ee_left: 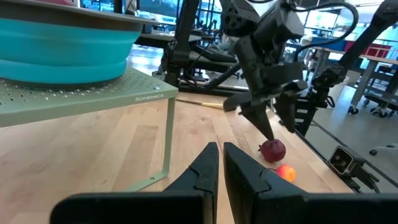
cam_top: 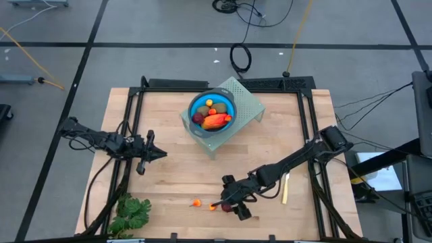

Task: Pick & Place Fruit
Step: Put the red pomegranate into the blue strainer bowl on the shelf

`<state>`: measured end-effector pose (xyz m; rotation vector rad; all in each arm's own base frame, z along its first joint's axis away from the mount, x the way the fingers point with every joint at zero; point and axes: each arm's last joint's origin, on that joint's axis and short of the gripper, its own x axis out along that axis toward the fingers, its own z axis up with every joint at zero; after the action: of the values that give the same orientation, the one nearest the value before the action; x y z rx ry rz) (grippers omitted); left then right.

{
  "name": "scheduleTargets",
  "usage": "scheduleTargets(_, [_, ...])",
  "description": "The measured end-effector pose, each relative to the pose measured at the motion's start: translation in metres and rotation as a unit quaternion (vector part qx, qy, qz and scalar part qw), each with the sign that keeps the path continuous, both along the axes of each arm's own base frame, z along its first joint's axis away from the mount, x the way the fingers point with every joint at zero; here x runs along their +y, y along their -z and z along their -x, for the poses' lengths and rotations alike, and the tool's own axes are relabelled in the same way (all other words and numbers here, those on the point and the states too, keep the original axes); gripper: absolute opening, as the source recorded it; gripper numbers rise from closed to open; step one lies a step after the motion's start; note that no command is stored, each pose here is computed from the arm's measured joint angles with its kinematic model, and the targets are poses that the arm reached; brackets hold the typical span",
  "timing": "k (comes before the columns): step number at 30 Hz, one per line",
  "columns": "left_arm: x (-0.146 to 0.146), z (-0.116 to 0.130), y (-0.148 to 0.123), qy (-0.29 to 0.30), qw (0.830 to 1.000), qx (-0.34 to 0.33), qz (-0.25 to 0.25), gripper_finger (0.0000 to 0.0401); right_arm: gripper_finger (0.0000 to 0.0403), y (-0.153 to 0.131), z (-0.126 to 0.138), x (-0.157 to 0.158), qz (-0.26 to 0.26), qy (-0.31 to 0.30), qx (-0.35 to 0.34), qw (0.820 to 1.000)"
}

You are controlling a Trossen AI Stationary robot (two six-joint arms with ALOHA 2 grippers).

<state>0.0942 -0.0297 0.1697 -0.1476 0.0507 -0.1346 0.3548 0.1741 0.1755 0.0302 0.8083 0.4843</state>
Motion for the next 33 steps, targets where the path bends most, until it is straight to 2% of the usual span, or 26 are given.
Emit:
scheduleTargets(18, [0.000,0.000,0.000,0.000,1.000,0.000,0.000,0.0024,0.0263,0.015,-0.004,0.002,-0.003,-0.003,0.014,1.000])
scheduleTargets(24, [0.000,0.000,0.000,0.000,1.000,0.000,0.000,0.0024,0.0263,0.033,-0.009,0.007,-0.017,-0.019,0.023,0.999])
scheduleTargets(33, [0.000,0.000,0.000,0.000,1.000,0.000,0.000,0.0024,0.0257,0.042,-0.007,0.007,0.000,-0.020,0.042,0.999])
